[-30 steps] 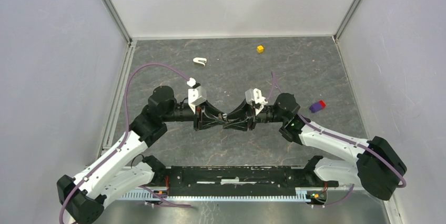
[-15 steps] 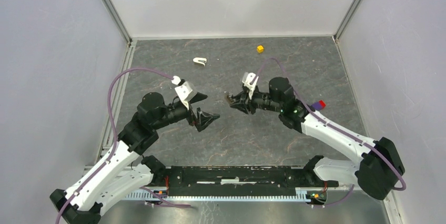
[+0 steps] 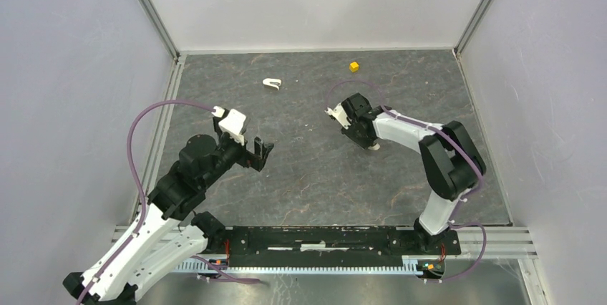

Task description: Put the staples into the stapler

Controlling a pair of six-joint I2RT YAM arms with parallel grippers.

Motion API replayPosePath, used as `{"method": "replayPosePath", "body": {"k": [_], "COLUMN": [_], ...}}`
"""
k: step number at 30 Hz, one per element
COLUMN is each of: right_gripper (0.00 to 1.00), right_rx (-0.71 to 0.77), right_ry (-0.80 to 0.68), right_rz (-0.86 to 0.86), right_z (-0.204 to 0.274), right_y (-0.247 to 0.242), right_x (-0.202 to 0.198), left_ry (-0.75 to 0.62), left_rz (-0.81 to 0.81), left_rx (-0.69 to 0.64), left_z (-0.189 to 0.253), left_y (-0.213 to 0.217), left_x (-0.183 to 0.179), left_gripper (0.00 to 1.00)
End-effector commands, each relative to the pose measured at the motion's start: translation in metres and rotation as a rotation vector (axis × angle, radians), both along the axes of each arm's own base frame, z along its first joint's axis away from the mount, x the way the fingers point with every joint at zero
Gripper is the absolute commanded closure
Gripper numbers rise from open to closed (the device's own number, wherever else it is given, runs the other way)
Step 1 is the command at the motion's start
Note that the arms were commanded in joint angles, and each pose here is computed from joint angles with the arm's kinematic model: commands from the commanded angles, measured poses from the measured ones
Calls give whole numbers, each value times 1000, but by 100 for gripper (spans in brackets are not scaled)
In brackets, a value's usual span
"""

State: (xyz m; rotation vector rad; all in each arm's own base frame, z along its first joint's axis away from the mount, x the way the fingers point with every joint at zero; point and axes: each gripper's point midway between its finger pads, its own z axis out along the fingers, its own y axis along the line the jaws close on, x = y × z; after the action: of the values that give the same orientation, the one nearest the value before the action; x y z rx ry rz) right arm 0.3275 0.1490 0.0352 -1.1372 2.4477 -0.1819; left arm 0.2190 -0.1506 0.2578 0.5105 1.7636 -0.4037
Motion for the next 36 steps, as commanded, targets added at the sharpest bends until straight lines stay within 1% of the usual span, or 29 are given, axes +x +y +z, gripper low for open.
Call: {"method": "replayPosePath", "body": {"k": [1,3,5,8,13,17,19,21,25,28,31,33,35,36], "right_gripper": [77,76,74,66,55,43,38,31,25,23,20,13,11,10], "right_rx": [-177,-215,-207,-160,-167,-122,-88,-51,33,132,323,457,548,579], "right_ry": [10,49,80,94,102,113,101,66,-39,-110,-159,-211,-291,-325], "right_rz": [-51,-42,-30,-7,-2,19,26,25,15,-11,-3,19,-2,-28], "right_z": [7,0,-4,-6,-9,-6,2,16,50,81,111,135,156,162], "right_y": [-32,-37,-36,-29,-32,-24,-18,-13,-1,11,34,46,46,43], "right_x": [13,11,9,7,7,5,7,12,24,29,21,10,3,0], "left_ry": [0,-1,-7,-9,-8,-14,-16,-9,55,138,192,192,191,196], "left_rz": [35,45,55,65,64,77,89,84,135,213,199,211,266,325], "left_rx": [-11,-4,0,9,13,14,16,11,-30,-15,6,-24,-63,-79], "left_z": [2,0,1,0,0,0,0,-1,-8,-14,-17,-14,-15,-18], "left_y": [6,8,9,11,11,14,16,14,12,13,2,-5,-7,-4], "left_x": [0,1,3,5,4,4,5,5,12,22,29,38,52,62], "left_gripper": [0,0,0,0,0,0,0,0,0,0,0,0,0,0]}}
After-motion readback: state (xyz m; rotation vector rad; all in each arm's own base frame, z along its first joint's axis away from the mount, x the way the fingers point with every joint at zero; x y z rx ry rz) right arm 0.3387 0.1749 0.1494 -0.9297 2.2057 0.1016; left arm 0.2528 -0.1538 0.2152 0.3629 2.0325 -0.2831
